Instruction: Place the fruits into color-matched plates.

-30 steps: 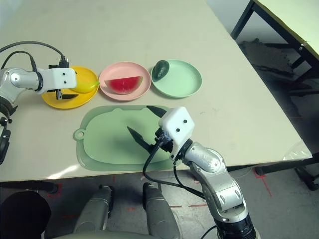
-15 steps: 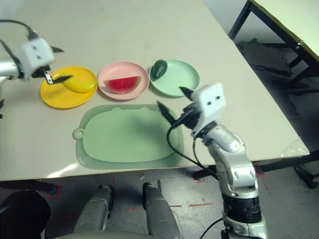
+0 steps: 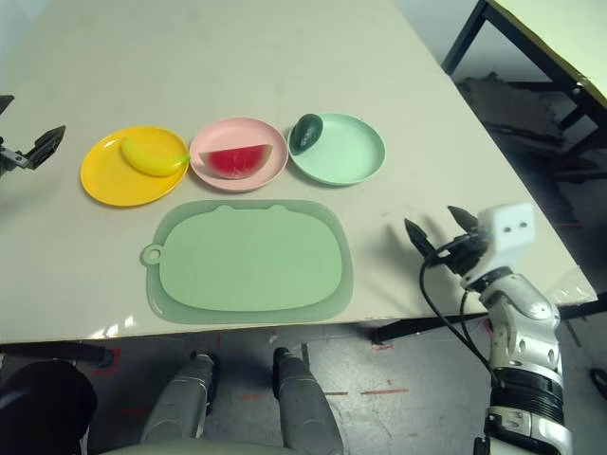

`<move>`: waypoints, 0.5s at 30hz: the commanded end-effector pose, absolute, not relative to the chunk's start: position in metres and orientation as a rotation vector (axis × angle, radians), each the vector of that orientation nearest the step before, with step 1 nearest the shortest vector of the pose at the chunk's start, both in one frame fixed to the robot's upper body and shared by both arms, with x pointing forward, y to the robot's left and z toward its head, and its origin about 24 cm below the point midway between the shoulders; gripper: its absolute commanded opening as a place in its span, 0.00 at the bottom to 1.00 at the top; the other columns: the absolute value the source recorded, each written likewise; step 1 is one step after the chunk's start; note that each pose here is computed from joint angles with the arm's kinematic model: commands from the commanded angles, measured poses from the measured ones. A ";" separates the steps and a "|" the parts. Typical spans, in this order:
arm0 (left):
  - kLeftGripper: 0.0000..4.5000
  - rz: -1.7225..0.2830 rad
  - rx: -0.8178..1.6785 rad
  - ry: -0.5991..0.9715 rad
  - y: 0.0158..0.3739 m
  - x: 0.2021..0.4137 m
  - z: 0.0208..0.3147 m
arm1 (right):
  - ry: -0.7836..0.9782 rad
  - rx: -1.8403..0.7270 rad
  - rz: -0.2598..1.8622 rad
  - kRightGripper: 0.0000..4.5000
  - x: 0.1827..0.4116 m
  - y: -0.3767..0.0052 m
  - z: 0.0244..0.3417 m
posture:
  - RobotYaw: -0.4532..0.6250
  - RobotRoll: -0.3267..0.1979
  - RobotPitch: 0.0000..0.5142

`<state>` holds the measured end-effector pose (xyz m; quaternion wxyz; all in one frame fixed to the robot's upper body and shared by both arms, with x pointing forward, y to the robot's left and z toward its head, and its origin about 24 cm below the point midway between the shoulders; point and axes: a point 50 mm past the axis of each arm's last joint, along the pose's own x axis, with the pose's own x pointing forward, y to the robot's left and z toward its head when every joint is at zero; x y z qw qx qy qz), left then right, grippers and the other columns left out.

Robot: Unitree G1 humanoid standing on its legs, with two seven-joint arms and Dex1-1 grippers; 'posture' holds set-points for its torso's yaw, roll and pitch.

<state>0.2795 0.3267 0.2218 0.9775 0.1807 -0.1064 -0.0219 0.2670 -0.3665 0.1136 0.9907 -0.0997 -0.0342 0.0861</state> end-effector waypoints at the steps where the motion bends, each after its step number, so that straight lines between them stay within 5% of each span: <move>1: 0.99 0.094 0.249 -0.227 0.336 0.266 0.218 | -0.077 -0.187 0.144 1.00 0.265 -0.382 0.114 | 0.45 0.62 0.56; 11: 0.99 0.180 0.172 -0.001 0.330 0.242 0.151 | -0.093 -0.121 0.175 1.00 0.277 -0.388 0.118 | 0.46 0.62 0.58; 15: 0.99 0.153 0.097 -0.040 0.323 0.240 0.142 | -0.116 -0.095 0.200 1.00 0.281 -0.382 0.118 | 0.46 0.62 0.58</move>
